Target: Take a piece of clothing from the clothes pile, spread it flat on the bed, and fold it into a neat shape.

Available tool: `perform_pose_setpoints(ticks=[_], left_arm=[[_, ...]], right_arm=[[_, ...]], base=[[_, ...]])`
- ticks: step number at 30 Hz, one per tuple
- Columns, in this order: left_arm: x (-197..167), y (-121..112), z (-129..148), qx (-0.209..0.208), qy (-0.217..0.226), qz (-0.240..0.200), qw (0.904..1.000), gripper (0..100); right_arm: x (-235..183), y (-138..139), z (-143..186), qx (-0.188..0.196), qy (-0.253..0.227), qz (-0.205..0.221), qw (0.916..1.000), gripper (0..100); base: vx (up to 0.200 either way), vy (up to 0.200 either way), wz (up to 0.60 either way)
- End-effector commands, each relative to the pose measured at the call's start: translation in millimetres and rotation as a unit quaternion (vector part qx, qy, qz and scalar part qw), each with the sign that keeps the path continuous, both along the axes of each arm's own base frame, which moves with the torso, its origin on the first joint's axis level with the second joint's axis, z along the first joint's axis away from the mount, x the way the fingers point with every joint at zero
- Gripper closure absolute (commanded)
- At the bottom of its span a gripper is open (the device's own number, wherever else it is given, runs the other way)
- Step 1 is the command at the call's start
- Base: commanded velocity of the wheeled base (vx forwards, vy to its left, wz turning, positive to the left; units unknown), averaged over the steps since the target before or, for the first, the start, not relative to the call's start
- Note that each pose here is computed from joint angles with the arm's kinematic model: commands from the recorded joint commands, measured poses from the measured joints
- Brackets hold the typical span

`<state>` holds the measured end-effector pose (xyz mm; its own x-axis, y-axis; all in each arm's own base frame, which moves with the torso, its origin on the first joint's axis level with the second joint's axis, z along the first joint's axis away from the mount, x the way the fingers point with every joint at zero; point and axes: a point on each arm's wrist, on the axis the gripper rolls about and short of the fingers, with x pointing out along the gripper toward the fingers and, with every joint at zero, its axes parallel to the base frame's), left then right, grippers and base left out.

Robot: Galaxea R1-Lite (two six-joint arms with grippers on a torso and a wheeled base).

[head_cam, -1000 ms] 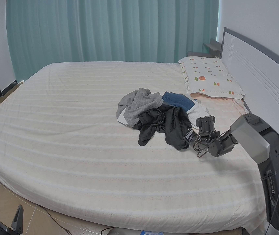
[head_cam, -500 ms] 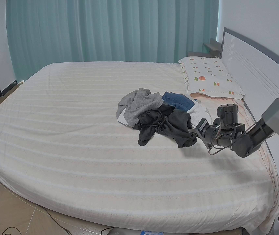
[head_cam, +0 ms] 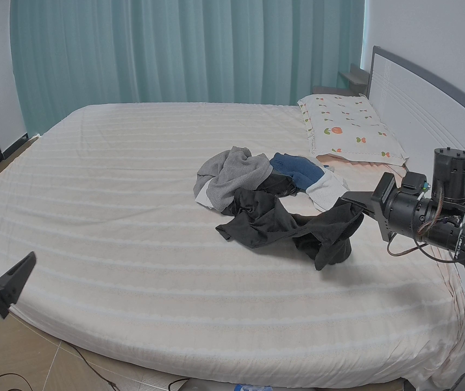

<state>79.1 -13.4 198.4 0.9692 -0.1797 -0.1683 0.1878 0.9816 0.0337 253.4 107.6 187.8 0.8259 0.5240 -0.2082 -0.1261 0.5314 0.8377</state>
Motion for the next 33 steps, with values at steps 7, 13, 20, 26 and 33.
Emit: perform_pose_setpoints(ticks=[7, 13, 20, 26, 33], left_arm=[[136.9, -97.4, -57.8, 0.036, 0.122, -0.126, 0.9839, 0], [166.8, -142.4, -76.4, 0.04, 0.147, -0.145, 0.9777, 0], [194.1, -191.2, -115.3, 0.049, 0.139, -0.143, 0.9787, 0], [207.3, -198.3, -134.3, 0.041, 0.143, -0.133, 0.98, 0], [219.5, -204.7, -144.6, -0.009, 0.161, -0.113, 0.9805, 0]], right_arm=[[-51.1, 8.3, 49.0, 0.019, -0.055, 0.038, 0.9976, 100], [-55.2, 10.9, 42.7, 0.016, -0.044, 0.046, 0.9978, 100], [-62.3, 11.1, 32.5, 0.005, -0.035, 0.041, 0.9985, 100], [-68.8, 15.4, 48.1, 0.019, -0.059, 0.054, 0.9966, 100], [-77.8, 23.4, 59.4, 0.02, -0.085, 0.079, 0.993, 100]], base=[[0.0, 0.0, 0.0], [0.0, 0.0, 0.0], [0.0, 0.0, 0.0], [0.0, 0.0, 0.0], [0.0, 0.0, 0.0]])
